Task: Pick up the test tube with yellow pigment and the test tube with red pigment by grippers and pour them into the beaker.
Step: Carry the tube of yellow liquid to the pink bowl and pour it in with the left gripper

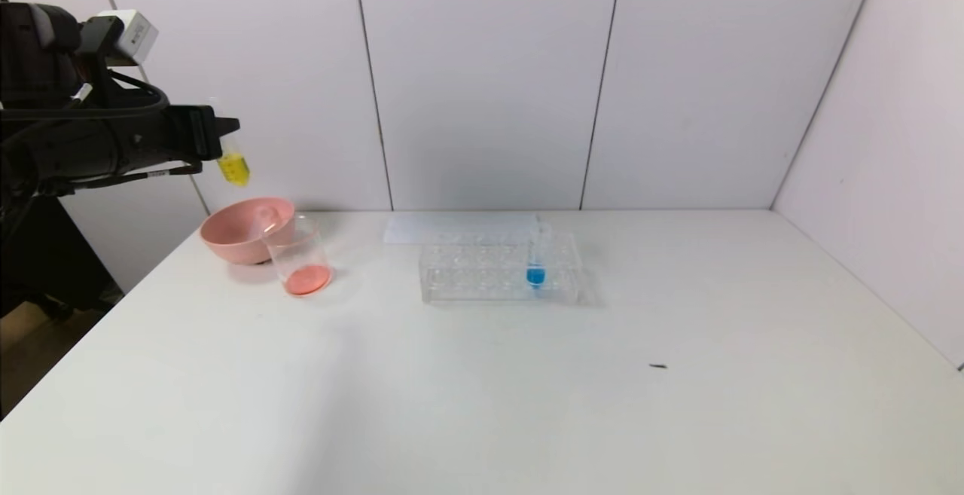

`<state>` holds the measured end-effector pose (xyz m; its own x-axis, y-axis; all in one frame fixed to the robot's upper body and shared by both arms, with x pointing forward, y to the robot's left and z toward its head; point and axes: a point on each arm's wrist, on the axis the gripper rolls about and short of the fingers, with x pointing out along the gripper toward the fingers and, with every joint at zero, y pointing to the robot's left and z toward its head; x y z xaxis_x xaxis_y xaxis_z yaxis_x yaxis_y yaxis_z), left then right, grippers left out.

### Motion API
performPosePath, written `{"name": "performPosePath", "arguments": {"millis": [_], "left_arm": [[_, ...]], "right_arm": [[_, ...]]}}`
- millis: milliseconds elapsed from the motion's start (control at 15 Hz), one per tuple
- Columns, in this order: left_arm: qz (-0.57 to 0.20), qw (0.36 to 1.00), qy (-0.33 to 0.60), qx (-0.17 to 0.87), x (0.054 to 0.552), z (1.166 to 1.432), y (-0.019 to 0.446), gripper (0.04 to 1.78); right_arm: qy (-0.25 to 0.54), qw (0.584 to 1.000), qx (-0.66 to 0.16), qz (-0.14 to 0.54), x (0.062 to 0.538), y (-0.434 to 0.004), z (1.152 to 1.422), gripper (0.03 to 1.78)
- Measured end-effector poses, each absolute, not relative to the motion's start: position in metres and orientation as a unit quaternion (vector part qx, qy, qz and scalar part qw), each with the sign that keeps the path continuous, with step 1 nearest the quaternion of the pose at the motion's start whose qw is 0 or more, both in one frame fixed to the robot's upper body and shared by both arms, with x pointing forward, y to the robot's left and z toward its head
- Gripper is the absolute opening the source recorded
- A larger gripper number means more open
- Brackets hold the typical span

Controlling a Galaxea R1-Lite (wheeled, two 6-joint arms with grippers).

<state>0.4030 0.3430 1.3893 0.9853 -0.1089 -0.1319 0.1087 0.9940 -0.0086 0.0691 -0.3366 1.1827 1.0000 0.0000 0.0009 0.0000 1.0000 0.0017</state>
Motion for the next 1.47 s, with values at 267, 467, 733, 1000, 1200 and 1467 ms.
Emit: {"name": "performPosePath", "arguments": {"millis": [267, 467, 733, 1000, 1200, 1467], "left_arm": [[-0.041, 0.996, 0.073, -0.004, 0.405, 1.385, 0.358, 0.44], [-0.037, 0.996, 0.08, -0.007, 0.406, 1.379, 0.369, 0.44], [-0.031, 0.996, 0.086, -0.01, 0.407, 1.375, 0.378, 0.44], [-0.03, 0.995, 0.093, -0.015, 0.408, 1.37, 0.39, 0.44], [-0.021, 0.995, 0.099, -0.018, 0.41, 1.365, 0.4, 0.44], [-0.022, 0.993, 0.111, -0.01, 0.416, 1.356, 0.405, 0.44]], "right_arm": [[0.0, 1.0, 0.001, 0.0, 0.069, -0.337, 1.183, 1.7], [0.0, 1.0, 0.001, 0.0, 0.069, -0.337, 1.183, 1.7], [0.0, 1.0, 0.001, 0.0, 0.069, -0.337, 1.183, 1.7], [0.0, 1.0, 0.001, 0.0, 0.069, -0.337, 1.183, 1.7], [0.0, 1.0, 0.001, 0.0, 0.069, -0.337, 1.183, 1.7], [0.0, 1.0, 0.001, 0.0, 0.069, -0.337, 1.183, 1.7]]}}
